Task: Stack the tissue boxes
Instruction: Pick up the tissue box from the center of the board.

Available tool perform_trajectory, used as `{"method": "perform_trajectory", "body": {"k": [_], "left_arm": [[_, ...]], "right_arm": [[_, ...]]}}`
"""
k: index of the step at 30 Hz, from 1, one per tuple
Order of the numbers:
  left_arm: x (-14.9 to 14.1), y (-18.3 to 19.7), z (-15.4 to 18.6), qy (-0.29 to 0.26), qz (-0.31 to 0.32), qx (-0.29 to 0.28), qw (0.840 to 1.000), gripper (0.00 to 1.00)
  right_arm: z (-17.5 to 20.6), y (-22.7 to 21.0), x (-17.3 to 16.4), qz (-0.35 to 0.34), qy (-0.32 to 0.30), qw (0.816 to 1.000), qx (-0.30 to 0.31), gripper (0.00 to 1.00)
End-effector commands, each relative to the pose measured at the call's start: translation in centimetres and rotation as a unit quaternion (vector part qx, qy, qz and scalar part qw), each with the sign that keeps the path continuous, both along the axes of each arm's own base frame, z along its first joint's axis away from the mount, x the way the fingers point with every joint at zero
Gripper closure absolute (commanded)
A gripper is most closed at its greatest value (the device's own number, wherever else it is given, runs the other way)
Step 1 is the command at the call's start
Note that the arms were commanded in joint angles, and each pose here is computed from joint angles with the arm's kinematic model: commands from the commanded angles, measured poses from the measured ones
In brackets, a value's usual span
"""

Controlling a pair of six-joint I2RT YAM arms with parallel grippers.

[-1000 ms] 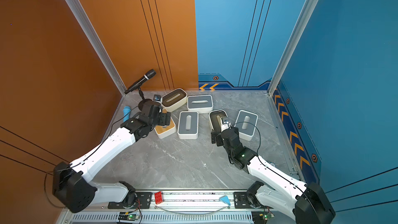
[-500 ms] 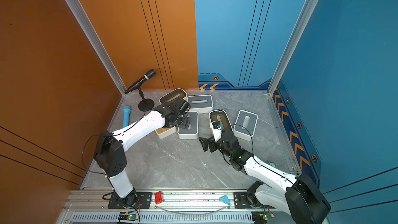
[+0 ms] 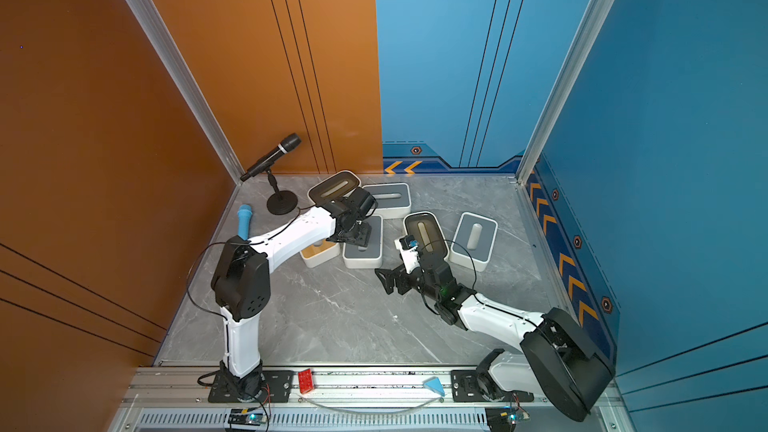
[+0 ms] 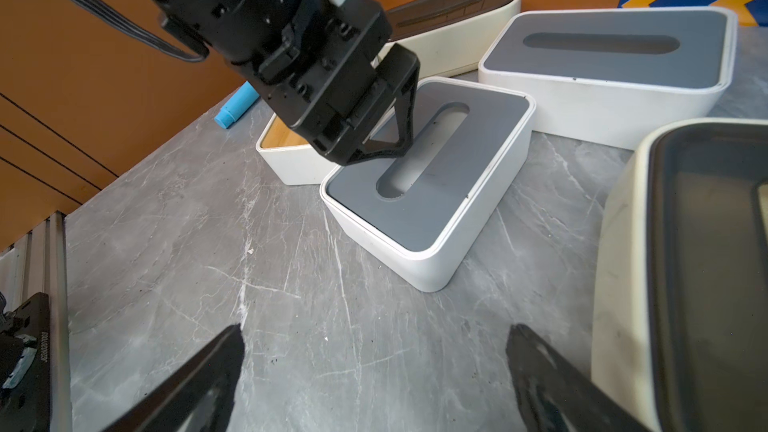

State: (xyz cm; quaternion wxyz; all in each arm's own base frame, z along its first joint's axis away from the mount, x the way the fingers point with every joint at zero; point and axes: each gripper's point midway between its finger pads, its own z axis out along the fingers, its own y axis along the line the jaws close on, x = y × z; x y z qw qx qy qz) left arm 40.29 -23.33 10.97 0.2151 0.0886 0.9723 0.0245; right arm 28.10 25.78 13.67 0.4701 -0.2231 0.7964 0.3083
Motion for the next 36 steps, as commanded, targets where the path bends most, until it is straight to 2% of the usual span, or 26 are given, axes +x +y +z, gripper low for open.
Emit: {"method": "perform_trajectory", "body": {"k": [1, 36], "left_arm": [[0.5, 0.4, 0.0, 0.011, 0.01, -0.006, 1.0, 0.29], [2.2, 1.0, -2.9, 0.036, 0.028, -0.004, 0.999, 0.37]], "right_arm": [[1.5, 0.5, 0.5, 0.007, -0.026, 1.0, 0.012, 0.0], [1.6, 0.1, 0.8, 0.003, -0.025, 1.0, 0.013, 0.0]]}}
